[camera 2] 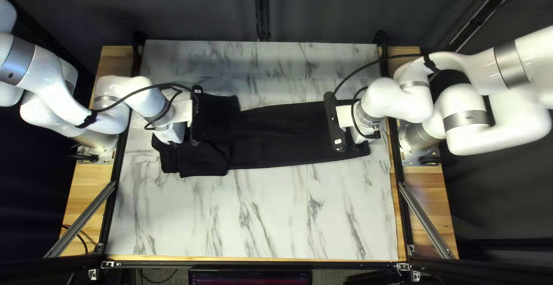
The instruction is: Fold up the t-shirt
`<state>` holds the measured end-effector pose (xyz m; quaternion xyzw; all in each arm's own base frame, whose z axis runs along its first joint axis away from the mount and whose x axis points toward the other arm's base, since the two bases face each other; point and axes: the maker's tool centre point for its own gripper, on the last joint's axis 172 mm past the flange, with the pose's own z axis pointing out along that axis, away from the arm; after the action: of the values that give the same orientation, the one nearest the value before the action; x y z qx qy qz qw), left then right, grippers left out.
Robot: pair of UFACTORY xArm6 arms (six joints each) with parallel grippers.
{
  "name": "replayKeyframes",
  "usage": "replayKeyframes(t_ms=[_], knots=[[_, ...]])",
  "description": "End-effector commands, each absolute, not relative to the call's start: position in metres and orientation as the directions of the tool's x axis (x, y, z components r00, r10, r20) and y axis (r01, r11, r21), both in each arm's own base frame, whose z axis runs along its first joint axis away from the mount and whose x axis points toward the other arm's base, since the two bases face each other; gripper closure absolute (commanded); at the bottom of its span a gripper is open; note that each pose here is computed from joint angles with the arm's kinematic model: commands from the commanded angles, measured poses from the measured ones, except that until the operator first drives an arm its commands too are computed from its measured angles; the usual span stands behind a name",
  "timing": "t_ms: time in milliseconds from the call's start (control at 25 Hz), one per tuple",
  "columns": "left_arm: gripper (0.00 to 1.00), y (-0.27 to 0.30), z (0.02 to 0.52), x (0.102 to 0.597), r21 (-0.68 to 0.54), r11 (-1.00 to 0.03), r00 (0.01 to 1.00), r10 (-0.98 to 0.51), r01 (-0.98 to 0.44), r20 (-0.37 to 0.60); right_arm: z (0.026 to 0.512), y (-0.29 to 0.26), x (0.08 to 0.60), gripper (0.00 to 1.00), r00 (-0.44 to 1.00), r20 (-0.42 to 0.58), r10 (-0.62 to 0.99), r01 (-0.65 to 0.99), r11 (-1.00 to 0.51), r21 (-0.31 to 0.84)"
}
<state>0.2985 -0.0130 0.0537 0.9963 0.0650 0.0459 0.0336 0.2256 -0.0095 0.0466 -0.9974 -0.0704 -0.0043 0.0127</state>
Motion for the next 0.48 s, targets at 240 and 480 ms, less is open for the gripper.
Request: replayKeyframes(t_ms=[240, 480], knots=[[0.95, -0.011, 0.051, 0.296, 0.073, -0.989, 0.987, 0.136, 0.129, 0.086, 0.026, -0.032, 0.224, 0.87, 0.99, -0.012, 0.143, 0.142, -0.989, -0.043], [0.95, -0.01, 0.053, 0.297, 0.074, -0.989, 0.987, 0.136, 0.13, 0.087, 0.025, -0.031, 0.224, 1.0, 0.989, -0.015, 0.144, 0.143, -0.989, -0.047]])
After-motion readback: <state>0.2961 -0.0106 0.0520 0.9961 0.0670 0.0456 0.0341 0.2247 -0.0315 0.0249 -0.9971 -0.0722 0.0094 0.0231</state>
